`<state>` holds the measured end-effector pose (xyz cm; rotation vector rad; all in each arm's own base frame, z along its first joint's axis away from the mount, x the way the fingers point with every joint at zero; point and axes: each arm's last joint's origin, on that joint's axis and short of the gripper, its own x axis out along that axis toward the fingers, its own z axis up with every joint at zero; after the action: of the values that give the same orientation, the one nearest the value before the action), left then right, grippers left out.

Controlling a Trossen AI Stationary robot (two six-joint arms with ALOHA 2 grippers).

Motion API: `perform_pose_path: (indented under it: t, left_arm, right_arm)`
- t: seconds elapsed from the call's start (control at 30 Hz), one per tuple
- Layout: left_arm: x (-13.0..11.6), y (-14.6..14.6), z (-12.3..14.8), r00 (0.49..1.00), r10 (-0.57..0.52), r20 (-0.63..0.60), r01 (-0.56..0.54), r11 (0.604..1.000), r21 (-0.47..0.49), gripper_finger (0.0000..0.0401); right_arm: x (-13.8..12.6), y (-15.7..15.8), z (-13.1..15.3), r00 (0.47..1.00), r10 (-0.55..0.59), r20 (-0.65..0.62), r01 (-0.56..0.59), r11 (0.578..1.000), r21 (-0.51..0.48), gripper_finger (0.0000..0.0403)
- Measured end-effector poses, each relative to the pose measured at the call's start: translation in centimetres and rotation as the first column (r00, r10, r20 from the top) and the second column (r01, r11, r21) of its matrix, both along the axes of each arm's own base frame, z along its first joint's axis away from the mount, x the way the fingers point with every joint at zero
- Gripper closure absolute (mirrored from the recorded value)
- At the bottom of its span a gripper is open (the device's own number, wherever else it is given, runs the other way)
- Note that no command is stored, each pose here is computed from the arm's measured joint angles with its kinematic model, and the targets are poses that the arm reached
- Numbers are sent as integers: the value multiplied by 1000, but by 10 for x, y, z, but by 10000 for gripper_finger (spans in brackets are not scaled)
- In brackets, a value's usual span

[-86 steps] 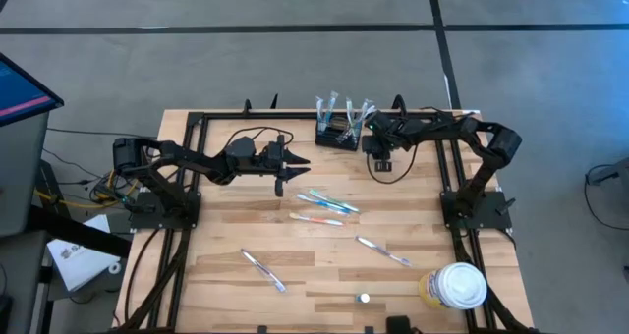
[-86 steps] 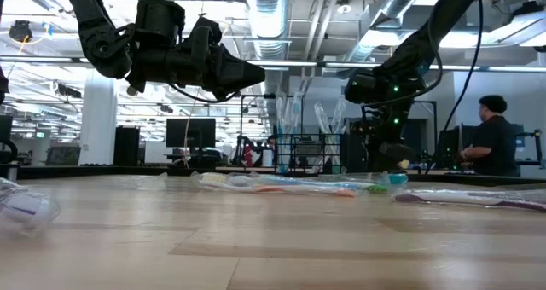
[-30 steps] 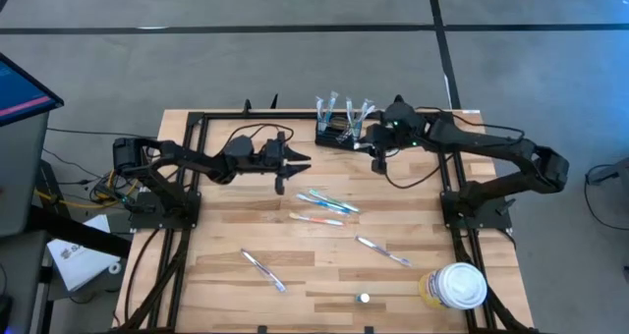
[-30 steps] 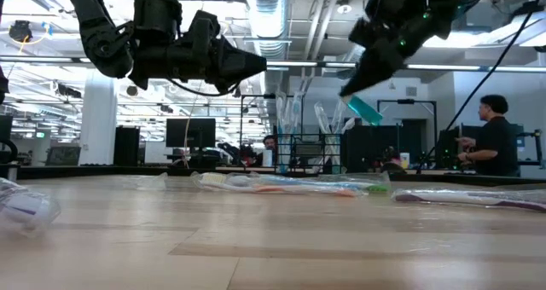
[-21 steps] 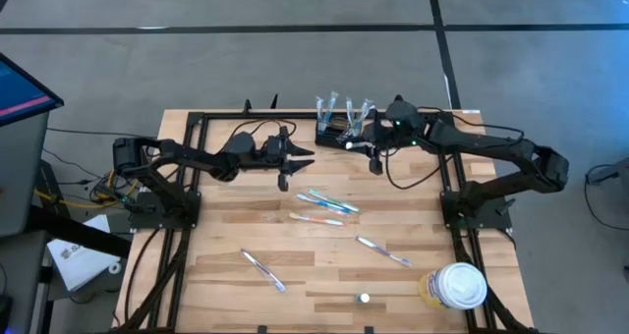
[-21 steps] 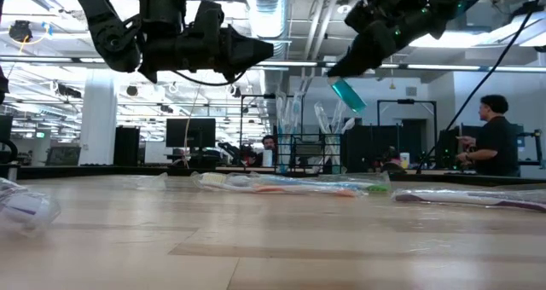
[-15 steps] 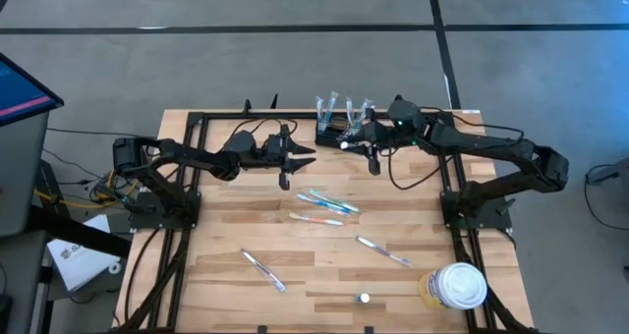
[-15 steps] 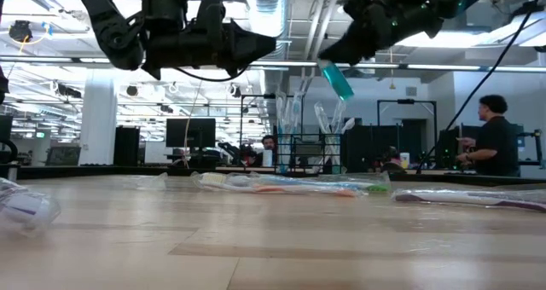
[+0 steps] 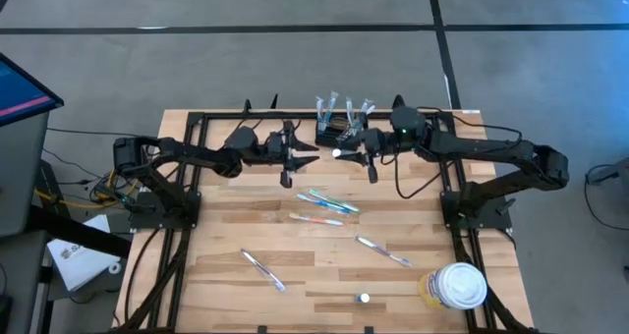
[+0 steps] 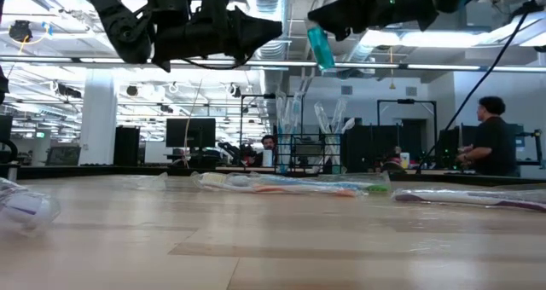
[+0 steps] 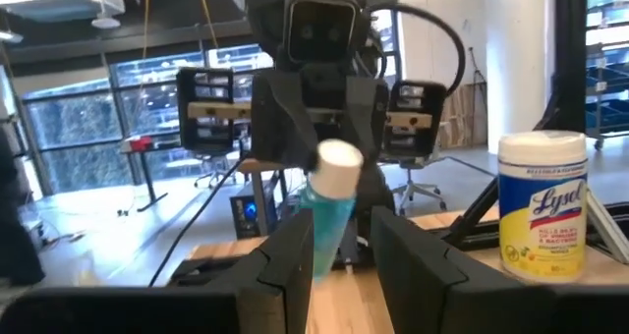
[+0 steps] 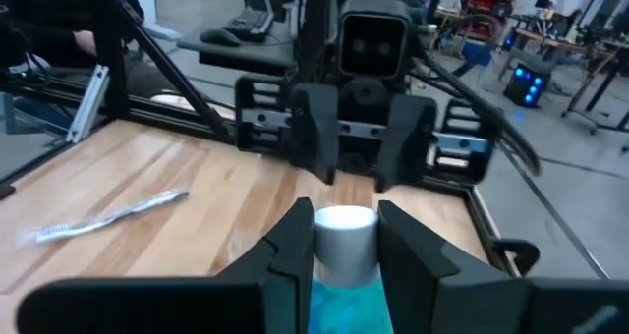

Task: Pick & Place toothbrushing station
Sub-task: Put the top blue mouthwash into the mesh organizer

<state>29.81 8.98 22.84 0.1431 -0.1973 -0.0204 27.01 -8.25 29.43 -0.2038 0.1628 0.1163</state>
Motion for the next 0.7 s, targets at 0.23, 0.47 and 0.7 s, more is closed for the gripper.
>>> perform_pose_path:
  t: [0.23, 0.47, 0.7]
  left_arm:
    - [3, 1, 5, 1000, -3, 11, 3, 1000, 5, 257]
    - [20, 7, 0, 1000, -3, -5, 3, 1000, -3, 208]
    - [38, 13, -3, 1000, -3, -7, 2, 1000, -5, 188]
  right_arm:
    - [1, 2, 1, 1000, 21, 15, -21, 1000, -5, 327]
    - [1, 2, 5, 997, 49, 52, -48, 999, -7, 327]
    - [1, 3, 5, 996, 72, 53, -72, 997, -1, 327]
